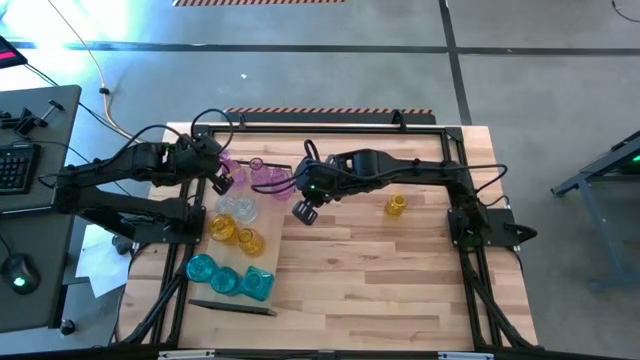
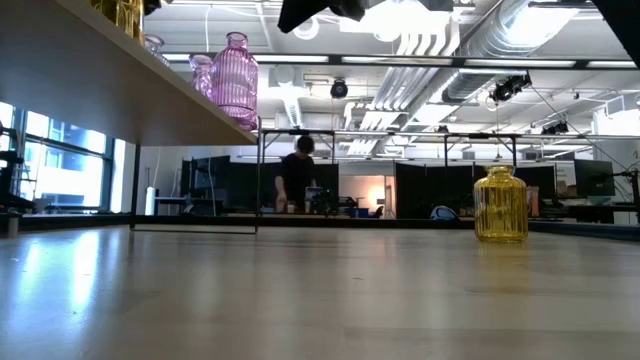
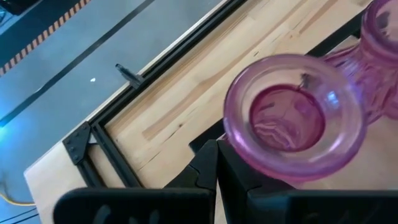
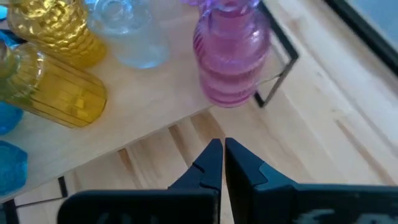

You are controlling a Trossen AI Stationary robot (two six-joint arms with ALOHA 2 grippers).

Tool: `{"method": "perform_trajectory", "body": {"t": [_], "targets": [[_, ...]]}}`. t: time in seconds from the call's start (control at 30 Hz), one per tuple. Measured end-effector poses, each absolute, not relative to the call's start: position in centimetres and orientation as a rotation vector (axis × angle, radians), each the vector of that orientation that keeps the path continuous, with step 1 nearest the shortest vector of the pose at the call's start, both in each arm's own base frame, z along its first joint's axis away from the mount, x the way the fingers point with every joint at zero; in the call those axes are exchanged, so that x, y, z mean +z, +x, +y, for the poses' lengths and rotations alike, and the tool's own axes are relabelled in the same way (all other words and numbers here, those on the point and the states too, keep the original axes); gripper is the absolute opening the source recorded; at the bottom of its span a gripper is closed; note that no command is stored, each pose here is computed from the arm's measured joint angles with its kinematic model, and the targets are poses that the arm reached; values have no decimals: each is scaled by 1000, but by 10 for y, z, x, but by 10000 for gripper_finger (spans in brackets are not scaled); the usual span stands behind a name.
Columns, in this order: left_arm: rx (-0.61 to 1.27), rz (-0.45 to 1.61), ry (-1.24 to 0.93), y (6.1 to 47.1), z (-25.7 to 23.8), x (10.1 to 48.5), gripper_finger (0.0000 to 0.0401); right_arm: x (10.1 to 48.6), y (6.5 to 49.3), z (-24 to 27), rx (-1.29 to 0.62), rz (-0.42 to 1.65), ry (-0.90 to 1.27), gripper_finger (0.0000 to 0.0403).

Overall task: Sort vases onto shelf
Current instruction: Adjust the violet flower vase on the shelf

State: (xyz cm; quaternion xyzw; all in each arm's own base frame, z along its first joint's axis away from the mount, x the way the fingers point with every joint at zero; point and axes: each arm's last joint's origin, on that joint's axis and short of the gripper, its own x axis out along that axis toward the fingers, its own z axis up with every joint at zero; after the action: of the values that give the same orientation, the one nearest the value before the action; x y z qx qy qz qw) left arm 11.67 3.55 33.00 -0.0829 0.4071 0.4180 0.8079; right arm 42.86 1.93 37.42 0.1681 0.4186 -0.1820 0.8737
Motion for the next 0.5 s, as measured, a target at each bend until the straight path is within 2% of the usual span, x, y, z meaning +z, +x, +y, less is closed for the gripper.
{"method": "perform_trajectory", "body": {"t": [0.5], "targets": [[860, 857, -196, 119, 35, 331, 0, 328, 454, 8, -285, 856, 442, 0]]}}
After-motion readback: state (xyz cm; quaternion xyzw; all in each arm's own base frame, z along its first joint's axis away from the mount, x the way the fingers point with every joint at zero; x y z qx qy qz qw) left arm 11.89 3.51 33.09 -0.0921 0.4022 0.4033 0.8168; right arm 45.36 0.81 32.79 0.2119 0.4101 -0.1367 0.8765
